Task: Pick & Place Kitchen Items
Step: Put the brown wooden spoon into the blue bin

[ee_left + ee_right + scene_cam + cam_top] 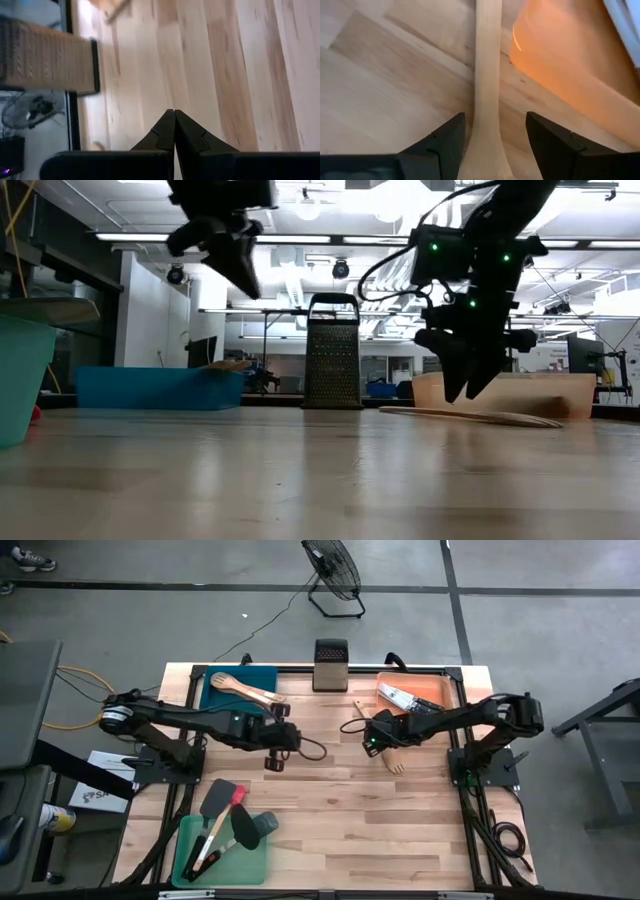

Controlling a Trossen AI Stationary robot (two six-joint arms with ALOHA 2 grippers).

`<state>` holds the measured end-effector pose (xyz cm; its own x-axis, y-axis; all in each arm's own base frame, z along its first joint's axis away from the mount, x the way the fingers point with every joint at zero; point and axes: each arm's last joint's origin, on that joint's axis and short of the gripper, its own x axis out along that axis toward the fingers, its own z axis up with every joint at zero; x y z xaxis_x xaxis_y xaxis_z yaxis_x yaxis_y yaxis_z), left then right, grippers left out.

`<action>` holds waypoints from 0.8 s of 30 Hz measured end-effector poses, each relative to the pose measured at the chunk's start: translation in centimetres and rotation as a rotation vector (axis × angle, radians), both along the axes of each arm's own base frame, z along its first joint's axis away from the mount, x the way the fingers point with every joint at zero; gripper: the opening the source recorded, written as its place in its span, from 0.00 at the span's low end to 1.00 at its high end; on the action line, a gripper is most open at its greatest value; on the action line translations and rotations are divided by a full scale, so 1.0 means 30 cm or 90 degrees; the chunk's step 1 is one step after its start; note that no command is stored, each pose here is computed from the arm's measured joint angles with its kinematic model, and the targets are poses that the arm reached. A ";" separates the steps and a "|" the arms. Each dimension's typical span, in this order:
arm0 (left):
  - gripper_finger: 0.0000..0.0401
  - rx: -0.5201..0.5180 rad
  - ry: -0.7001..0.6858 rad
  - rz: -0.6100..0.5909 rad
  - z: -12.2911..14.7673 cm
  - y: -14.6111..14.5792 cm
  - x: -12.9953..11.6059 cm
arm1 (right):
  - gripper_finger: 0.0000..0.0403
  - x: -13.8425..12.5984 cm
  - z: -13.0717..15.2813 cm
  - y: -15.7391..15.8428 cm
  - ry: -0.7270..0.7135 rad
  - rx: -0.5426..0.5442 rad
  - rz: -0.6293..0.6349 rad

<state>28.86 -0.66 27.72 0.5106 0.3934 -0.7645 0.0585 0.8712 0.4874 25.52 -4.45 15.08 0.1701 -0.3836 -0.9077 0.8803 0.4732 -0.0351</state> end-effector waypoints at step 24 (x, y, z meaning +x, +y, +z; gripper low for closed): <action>0.00 -0.025 -0.033 0.011 -0.011 -0.002 -0.009 | 0.50 0.016 -0.089 -0.023 -0.012 0.007 0.017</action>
